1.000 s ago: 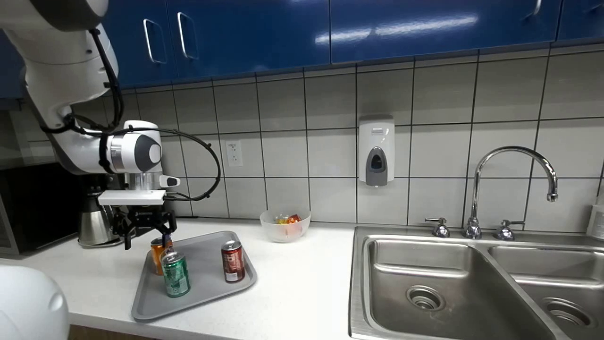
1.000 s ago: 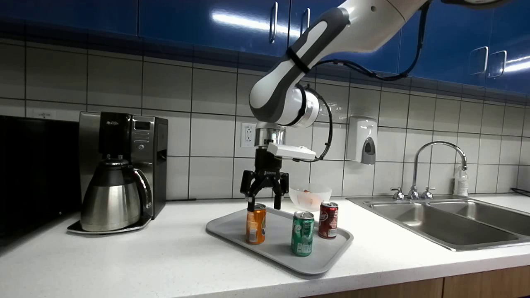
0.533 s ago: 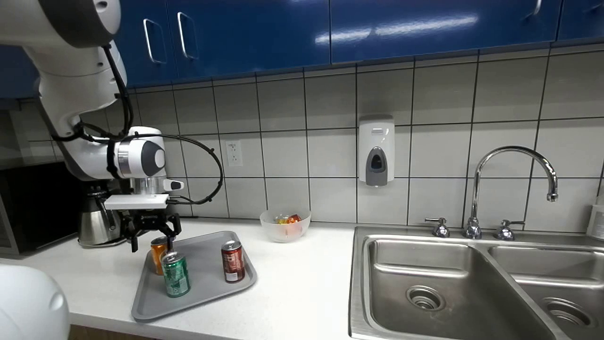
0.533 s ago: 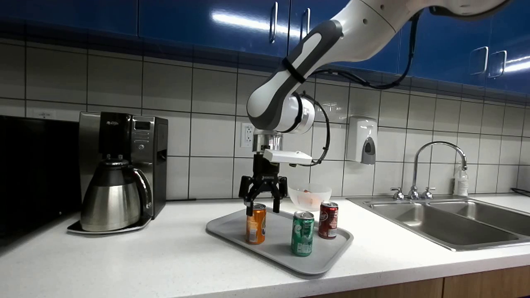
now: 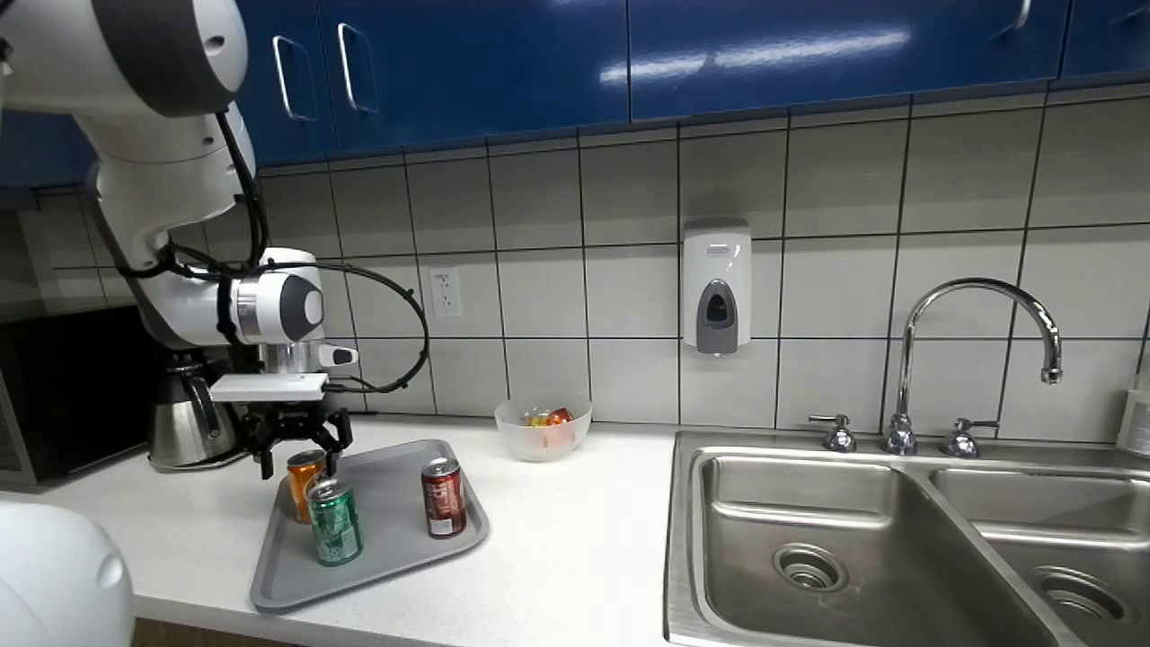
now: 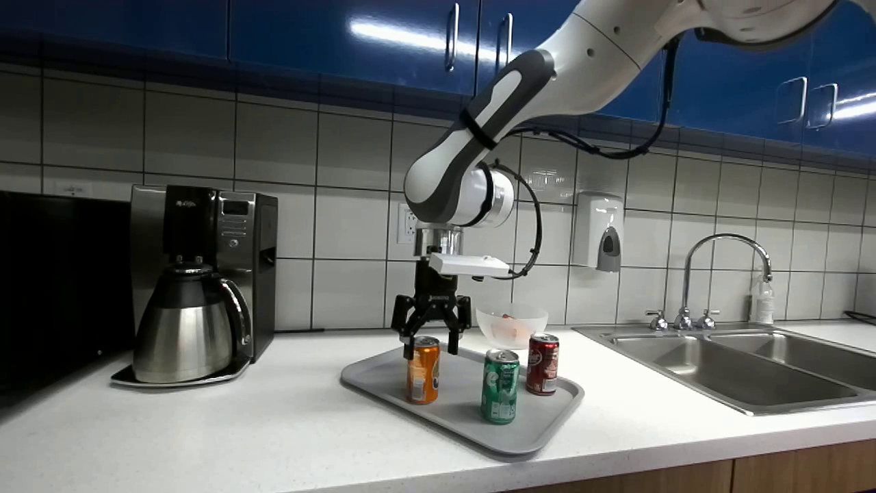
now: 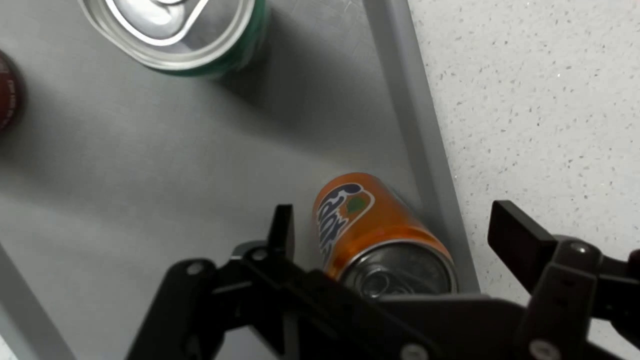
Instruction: Remove the cans from the grey tray.
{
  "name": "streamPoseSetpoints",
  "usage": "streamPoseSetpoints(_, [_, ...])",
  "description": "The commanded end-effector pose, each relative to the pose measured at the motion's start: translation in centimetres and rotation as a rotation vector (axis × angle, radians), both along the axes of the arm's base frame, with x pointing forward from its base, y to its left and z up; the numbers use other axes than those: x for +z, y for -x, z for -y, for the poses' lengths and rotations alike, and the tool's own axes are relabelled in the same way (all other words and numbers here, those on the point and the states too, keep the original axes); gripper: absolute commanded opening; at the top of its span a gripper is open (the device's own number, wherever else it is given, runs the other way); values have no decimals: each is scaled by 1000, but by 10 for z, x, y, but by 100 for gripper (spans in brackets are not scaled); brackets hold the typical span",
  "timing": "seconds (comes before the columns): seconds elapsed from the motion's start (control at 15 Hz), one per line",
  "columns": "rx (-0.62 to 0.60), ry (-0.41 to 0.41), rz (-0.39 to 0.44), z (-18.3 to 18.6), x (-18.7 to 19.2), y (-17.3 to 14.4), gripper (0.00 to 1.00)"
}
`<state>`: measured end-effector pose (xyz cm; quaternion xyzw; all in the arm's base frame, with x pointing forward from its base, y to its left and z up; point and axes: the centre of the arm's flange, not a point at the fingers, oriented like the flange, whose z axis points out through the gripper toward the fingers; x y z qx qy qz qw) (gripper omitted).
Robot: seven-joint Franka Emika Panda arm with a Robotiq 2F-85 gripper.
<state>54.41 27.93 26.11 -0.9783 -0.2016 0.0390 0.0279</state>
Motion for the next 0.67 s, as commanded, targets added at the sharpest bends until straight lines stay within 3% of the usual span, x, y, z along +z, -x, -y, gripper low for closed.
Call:
streamPoseSetpoints(0.0, [-24, 19, 26, -14, -3, -13, 100])
streamPoseSetpoints(0.6, [-36, 44, 49, -13, -11, -24, 100])
